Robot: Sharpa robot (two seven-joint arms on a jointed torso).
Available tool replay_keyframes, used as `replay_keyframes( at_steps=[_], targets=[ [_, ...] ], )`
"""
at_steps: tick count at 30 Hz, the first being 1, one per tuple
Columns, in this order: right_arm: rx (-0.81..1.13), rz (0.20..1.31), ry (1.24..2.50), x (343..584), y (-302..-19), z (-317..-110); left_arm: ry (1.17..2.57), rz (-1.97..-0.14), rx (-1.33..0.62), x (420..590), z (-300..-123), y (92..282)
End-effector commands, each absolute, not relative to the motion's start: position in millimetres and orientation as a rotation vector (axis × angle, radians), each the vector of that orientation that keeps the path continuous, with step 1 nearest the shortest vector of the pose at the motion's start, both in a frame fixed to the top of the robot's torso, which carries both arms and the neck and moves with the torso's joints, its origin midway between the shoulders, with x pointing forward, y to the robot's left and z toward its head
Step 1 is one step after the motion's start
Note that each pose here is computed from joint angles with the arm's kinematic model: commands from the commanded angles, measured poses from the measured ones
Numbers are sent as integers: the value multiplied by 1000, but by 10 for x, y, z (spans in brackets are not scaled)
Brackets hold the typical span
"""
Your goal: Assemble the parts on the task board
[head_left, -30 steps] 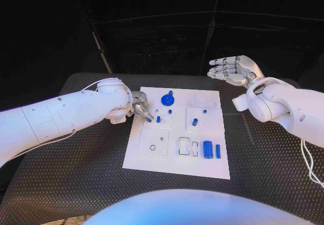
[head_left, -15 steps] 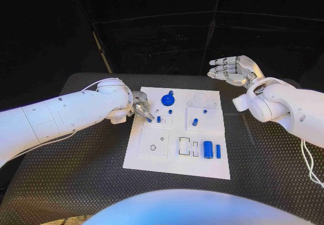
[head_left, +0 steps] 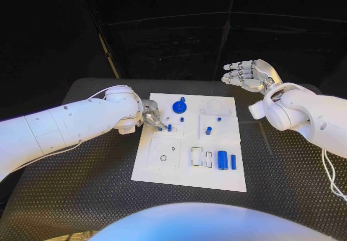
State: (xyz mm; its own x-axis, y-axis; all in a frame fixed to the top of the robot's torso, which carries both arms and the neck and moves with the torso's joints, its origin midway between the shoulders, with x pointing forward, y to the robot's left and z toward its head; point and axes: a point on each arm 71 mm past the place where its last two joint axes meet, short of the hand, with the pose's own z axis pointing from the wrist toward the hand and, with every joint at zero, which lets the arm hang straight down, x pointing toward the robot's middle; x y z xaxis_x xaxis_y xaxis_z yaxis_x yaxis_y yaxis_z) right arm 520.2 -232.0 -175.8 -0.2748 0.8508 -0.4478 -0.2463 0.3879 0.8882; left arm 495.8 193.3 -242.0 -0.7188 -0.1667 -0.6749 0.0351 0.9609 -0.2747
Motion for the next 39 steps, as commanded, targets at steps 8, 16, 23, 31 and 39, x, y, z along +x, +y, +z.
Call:
replay_keyframes(
  at_steps=[8, 16, 23, 31, 39],
  targets=[
    [568, 1191, 1476, 5204, -2303, -1742, 2362, -339, -87, 4963, -2430, 1948],
    [570, 1192, 1477, 5204, -2304, -1743, 2326, -349, -124, 4981, -2411, 1971],
    [573, 1192, 1477, 5206, -2304, -1745, 2264, -408, -243, 4998, -2366, 2006],
    [574, 1190, 1478, 5210, -2310, -1748, 2207, -472, -351, 5015, -2312, 2044],
    [575, 1188, 1479, 5213, -2315, -1751, 2140, -565, -382, 5021, -2238, 2052]
  ],
)
